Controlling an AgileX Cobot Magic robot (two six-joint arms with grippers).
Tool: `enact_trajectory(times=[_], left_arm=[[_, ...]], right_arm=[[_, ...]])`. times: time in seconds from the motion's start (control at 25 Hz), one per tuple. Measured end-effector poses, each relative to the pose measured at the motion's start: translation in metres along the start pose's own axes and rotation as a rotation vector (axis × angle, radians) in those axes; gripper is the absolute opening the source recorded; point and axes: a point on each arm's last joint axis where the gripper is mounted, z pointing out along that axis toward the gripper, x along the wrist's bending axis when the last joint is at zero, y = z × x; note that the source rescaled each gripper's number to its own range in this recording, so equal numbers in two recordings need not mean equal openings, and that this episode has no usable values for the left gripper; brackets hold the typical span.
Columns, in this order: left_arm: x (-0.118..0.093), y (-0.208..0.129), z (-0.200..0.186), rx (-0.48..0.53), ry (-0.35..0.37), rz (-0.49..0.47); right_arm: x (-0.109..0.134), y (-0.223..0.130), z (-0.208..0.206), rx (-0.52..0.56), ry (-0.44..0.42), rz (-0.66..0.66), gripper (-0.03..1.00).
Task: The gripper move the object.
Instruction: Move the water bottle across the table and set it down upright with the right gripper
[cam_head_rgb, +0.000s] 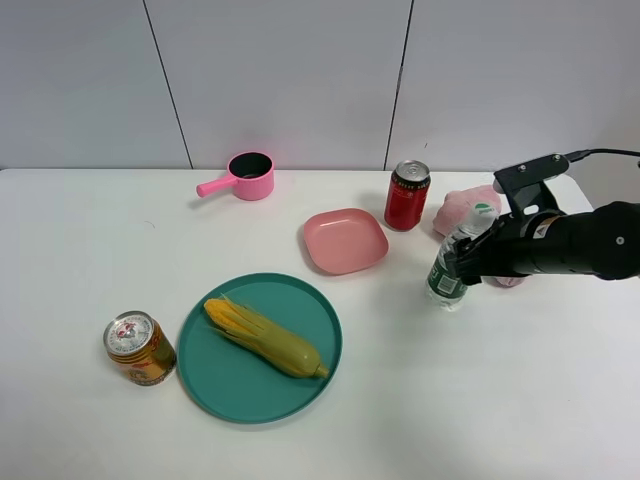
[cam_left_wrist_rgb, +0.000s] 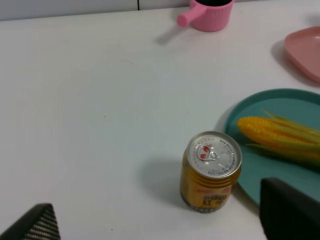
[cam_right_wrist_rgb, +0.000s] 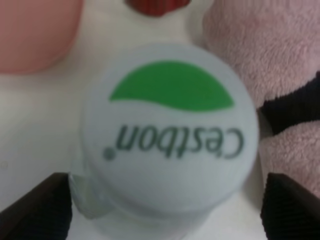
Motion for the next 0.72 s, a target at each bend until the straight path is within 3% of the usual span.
enact_trajectory(times=[0.24,0.52,0.72], left_arm=[[0.000,0.000,0.000,0.000,0.000,0.000],[0.000,0.000,0.000,0.000,0.000,0.000],[0.000,0.000,0.000,0.000,0.000,0.000]], right_arm=[[0.002,-0.002,0.011,-0.012,-0.003,-0.001,0.82],[0.028,-0.010,0.034,-0.001,0.049,-0.069,0.82],[0.032,-0.009,0.037,-0.035,0.050,-0.079,0.82]])
